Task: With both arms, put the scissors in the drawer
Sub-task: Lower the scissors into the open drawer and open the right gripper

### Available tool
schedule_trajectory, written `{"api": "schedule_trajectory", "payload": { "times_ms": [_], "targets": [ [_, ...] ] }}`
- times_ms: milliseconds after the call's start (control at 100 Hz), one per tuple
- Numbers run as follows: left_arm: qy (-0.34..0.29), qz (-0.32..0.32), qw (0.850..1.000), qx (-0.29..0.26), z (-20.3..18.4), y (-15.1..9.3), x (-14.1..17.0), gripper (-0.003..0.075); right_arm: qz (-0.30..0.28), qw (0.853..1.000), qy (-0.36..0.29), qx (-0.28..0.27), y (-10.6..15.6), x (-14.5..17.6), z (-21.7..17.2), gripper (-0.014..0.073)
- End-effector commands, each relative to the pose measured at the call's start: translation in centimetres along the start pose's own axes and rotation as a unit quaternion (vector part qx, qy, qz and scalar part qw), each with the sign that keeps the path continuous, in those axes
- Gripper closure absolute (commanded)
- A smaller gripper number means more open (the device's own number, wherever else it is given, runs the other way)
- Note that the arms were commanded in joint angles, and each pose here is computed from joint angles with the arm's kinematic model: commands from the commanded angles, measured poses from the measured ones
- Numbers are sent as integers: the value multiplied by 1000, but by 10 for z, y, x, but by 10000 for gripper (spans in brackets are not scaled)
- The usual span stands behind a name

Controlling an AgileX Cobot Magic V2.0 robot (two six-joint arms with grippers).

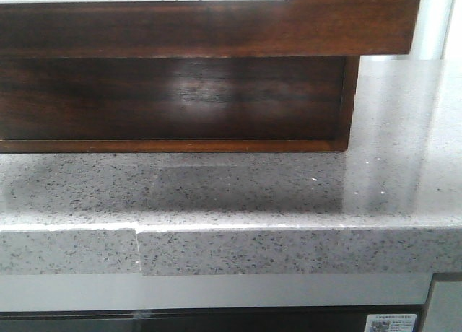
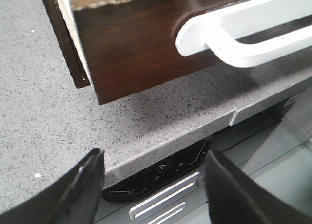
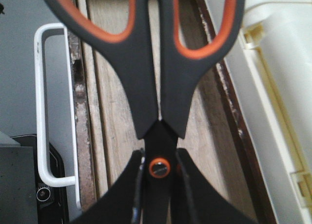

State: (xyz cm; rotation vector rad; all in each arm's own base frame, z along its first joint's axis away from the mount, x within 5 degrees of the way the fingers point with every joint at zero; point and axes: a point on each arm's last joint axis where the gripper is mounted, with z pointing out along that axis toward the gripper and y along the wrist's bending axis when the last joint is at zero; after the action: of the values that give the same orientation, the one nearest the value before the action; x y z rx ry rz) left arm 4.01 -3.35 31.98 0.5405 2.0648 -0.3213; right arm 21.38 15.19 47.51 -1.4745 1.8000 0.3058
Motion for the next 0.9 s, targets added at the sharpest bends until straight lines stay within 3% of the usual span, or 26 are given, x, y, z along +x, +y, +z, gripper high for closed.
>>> {"api": "schedule_trajectory", "payload": {
  "times_ms": [0,380,730,890],
  "targets": [
    [-45,-7,999,0,-5,0,-14,301,-20,999,-30,21,-1,-10,-5,628],
    [-45,-7,999,0,-5,0,-14,301,-55,996,67,36,-17,-1,43,627],
    [-45,-7,999,0,-5,0,-14,301,-62,992,106,34,-21,6,52,621],
    [-53,-8,999,-2,-5,0,-16,302,-63,990,121,29,-22,9,55,576]
  ]
}}
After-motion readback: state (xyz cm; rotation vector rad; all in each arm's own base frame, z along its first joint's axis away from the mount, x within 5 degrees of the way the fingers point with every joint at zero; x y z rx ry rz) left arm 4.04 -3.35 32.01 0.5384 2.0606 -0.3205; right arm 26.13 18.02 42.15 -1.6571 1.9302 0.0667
